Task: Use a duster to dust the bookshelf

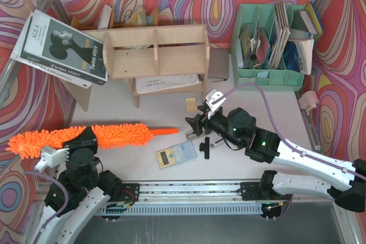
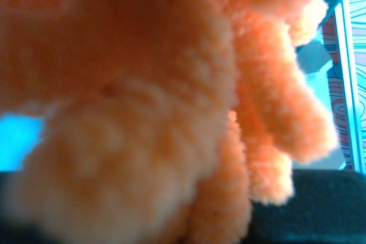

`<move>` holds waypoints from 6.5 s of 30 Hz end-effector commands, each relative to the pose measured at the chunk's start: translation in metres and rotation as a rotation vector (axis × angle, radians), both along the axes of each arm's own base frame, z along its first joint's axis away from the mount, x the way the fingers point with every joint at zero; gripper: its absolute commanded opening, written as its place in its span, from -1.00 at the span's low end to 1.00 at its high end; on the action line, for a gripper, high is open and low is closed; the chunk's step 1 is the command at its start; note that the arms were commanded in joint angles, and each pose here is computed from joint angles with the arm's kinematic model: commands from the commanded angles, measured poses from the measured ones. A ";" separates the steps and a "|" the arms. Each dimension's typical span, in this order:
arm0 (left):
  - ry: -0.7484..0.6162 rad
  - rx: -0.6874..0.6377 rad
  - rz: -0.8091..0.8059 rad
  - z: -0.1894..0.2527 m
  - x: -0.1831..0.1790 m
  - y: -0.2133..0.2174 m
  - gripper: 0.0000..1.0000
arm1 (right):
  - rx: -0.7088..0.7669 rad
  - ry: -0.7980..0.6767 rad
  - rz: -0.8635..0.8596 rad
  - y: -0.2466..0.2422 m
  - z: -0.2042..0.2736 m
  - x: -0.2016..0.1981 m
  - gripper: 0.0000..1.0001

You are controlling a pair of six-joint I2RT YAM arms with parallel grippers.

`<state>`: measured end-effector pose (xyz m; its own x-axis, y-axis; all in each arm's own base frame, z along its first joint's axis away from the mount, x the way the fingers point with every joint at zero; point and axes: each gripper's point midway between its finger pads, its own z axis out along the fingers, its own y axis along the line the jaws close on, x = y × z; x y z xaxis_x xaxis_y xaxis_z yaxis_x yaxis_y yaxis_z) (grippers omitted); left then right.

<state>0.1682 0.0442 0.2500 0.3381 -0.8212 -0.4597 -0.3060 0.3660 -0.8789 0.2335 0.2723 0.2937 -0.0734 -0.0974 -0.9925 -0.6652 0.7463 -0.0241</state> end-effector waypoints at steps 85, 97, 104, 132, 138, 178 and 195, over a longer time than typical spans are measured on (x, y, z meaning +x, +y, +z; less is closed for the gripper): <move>0.261 0.146 -0.258 -0.043 0.076 -0.031 0.97 | 0.087 0.086 -0.419 -0.067 -0.009 0.022 0.32; 0.310 0.362 -0.065 -0.055 0.101 0.012 0.97 | 0.119 0.086 -0.540 -0.083 -0.004 0.029 0.97; 0.335 0.609 -0.041 -0.063 0.121 0.004 0.97 | 0.135 0.063 -0.608 -0.091 0.002 0.035 0.97; 0.453 0.994 -0.240 -0.164 0.182 -0.003 0.97 | -0.005 0.043 -0.876 -0.177 -0.050 0.080 0.97; 0.454 0.988 -0.293 -0.174 0.188 -0.009 0.97 | -0.013 0.064 -0.982 -0.221 -0.080 0.103 0.98; 0.518 0.899 -0.318 -0.190 0.200 0.005 0.97 | -0.032 0.053 -0.894 -0.289 -0.229 0.163 0.97; 0.544 0.906 -0.379 -0.194 0.207 -0.002 0.97 | -0.033 0.057 -0.891 -0.288 -0.230 0.163 0.97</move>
